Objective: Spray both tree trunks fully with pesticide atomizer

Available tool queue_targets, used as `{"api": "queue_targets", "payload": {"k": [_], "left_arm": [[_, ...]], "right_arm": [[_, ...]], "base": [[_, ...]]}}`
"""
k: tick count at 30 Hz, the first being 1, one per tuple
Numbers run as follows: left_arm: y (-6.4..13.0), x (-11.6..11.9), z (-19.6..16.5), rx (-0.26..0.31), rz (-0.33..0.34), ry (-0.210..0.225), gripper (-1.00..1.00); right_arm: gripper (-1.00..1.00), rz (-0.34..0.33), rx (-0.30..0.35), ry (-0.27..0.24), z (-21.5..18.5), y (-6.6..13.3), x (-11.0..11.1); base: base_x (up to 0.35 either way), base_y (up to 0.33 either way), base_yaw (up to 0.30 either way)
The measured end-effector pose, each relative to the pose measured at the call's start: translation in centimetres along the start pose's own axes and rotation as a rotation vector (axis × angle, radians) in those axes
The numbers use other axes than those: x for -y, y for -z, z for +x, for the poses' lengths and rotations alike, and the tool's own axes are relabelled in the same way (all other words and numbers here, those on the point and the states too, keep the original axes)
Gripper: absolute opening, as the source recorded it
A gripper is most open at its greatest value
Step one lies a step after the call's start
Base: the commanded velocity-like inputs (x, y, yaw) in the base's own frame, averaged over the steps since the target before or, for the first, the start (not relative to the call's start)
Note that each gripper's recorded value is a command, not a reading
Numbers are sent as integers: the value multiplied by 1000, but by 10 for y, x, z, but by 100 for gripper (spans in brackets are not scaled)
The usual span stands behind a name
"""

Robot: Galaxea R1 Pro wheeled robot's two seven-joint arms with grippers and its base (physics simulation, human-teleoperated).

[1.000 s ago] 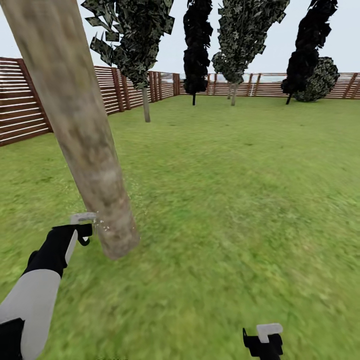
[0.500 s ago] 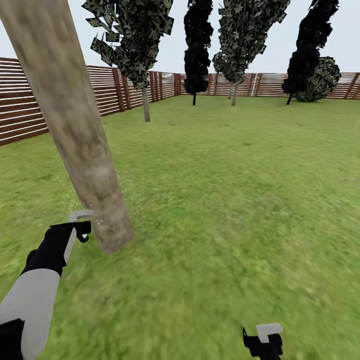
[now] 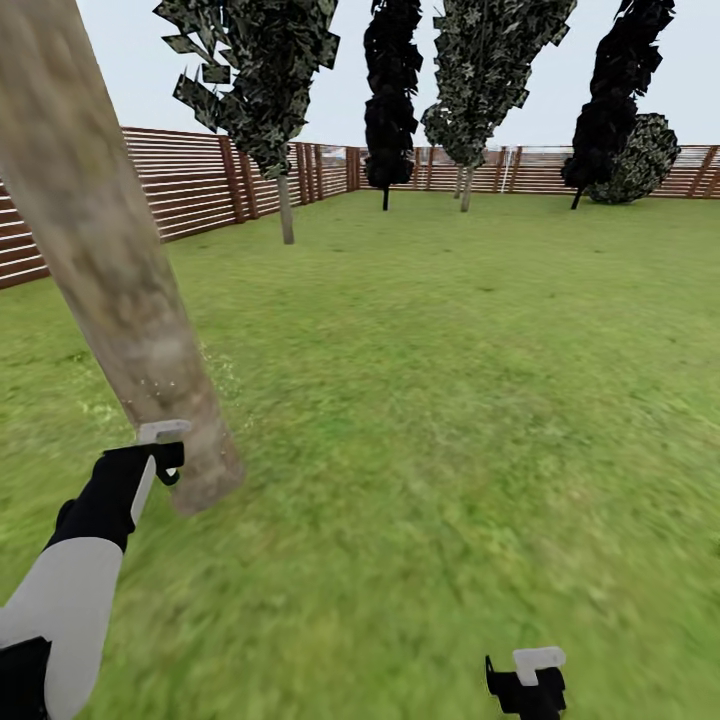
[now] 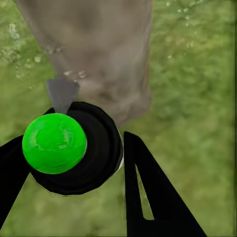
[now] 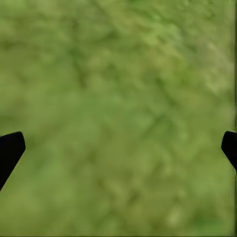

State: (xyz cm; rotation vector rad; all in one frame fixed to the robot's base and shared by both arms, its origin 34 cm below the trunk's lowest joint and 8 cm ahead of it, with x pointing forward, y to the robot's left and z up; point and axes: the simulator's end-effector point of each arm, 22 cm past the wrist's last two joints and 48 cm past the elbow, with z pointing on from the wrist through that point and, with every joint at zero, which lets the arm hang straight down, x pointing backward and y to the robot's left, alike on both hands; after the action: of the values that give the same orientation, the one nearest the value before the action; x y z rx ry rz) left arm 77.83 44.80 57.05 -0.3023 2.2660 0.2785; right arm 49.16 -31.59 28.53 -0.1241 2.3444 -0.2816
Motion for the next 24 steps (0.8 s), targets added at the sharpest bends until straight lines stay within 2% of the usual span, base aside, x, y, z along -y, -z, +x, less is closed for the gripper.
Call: {"api": "queue_targets", "payload": {"k": [3,7,11,17,19,23,24], "left_arm": [[0,-1,0,0,-2,2,-100],[-2,-5,7,-14,-8,1,-100],[-6,-17,51,-74,-25,-15,-100],[-7,-16,73,-105,-25,-28,-100],[-6,-32,81,-114,-99,-36,-100],[-5,-40,91,-129,-125,-34,-100],[-5,-48,114,-162,-136,-35,-100]], "right_arm": [[100,0,0,0,0,0,0],[100,0,0,0,0,0,0],[100,0,0,0,0,0,0],[100,-1,0,0,0,0,0],[100,-1,0,0,0,0,0],[100,0,0,0,0,0,0],[100,-1,0,0,0,0,0]], "base": [[239,-188,64],[238,-187,256],[236,-187,277],[236,-187,67],[239,-187,4],[239,-186,200],[241,-181,273]]}}
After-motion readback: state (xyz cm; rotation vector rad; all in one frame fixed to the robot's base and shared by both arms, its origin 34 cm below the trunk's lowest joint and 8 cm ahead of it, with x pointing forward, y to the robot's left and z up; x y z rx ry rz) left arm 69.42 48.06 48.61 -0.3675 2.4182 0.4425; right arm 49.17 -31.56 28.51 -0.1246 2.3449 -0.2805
